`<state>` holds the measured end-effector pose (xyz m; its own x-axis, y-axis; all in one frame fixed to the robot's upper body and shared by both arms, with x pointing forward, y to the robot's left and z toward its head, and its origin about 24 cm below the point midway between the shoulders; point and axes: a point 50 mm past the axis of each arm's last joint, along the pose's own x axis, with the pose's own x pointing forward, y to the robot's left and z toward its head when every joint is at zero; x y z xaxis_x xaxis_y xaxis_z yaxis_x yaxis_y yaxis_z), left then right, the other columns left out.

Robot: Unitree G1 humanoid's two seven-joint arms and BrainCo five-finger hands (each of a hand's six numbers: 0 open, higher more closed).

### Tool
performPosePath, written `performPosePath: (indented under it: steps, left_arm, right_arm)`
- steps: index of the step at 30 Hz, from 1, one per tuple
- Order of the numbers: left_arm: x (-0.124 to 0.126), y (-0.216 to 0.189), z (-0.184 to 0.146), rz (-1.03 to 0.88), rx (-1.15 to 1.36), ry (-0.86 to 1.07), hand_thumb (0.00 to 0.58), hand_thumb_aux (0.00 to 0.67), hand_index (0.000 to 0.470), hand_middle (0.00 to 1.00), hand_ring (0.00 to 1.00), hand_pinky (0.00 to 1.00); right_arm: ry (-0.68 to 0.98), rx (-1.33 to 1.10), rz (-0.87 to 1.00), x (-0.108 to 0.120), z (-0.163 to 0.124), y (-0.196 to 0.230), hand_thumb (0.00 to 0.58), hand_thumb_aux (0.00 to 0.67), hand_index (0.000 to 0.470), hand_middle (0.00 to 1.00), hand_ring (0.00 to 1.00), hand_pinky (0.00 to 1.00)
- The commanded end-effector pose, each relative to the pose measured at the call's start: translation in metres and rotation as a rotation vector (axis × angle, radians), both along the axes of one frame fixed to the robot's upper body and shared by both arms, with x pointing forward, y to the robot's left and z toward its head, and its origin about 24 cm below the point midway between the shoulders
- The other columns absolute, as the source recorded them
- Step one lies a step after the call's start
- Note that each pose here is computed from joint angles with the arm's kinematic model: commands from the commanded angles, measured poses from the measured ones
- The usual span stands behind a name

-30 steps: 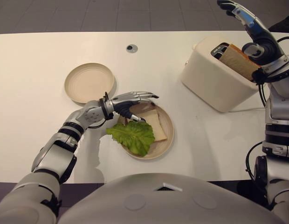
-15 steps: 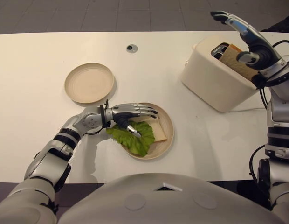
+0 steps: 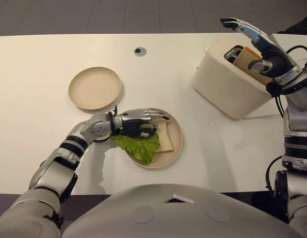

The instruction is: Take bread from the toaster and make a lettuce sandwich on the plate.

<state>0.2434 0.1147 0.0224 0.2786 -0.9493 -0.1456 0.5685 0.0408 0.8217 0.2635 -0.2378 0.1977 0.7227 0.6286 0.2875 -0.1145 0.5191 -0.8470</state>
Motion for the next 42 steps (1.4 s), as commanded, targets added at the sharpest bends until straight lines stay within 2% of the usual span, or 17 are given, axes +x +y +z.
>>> performPosePath:
  steps: [1, 9, 22, 23, 33, 36, 40, 42]
  left_arm:
    - [0.005, -0.002, 0.016, -0.002, -0.073, -0.058, 0.58, 0.67, 0.47, 0.0, 0.0, 0.0]
    - [0.017, -0.011, 0.02, 0.048, -0.099, -0.119, 0.58, 0.67, 0.47, 0.0, 0.0, 0.0]
    - [0.015, -0.031, 0.016, 0.029, -0.191, -0.113, 0.58, 0.67, 0.47, 0.0, 0.0, 0.0]
    - [0.015, -0.031, 0.015, 0.035, -0.191, -0.109, 0.0, 0.0, 0.0, 0.0, 0.0, 0.0]
    - [0.021, -0.026, 0.017, 0.083, -0.194, -0.114, 0.0, 0.0, 0.0, 0.0, 0.0, 0.0]
    - [0.025, -0.02, 0.022, 0.105, -0.205, -0.134, 0.0, 0.0, 0.0, 0.0, 0.0, 0.0]
    - [0.03, -0.013, 0.028, 0.132, -0.214, -0.156, 0.0, 0.0, 0.0, 0.0, 0.0, 0.0]
    - [0.03, -0.012, 0.028, 0.135, -0.213, -0.157, 0.0, 0.0, 0.0, 0.0, 0.0, 0.0]
  right_arm:
    - [0.006, -0.023, 0.013, -0.001, 0.001, 0.002, 0.0, 0.0, 0.0, 0.0, 0.0, 0.0]
    - [0.034, -0.051, 0.041, -0.002, -0.005, 0.008, 0.0, 0.0, 0.0, 0.0, 0.0, 0.0]
    - [0.04, -0.067, 0.008, -0.001, -0.012, 0.003, 0.0, 0.0, 0.0, 0.0, 0.0, 0.0]
    - [0.035, -0.068, -0.006, 0.0, -0.012, 0.001, 0.0, 0.0, 0.0, 0.0, 0.0, 0.0]
    - [-0.086, -0.085, -0.194, 0.01, 0.006, -0.021, 0.0, 0.0, 0.0, 0.0, 0.0, 0.0]
    - [-0.163, -0.178, -0.366, 0.01, 0.019, -0.042, 0.0, 0.0, 0.0, 0.0, 0.0, 0.0]
    - [-0.043, -0.427, -0.548, 0.008, 0.003, -0.072, 0.0, 0.0, 0.0, 0.0, 0.0, 0.0]
    - [0.063, -0.515, -0.572, 0.005, -0.013, -0.082, 0.0, 0.0, 0.0, 0.0, 0.0, 0.0]
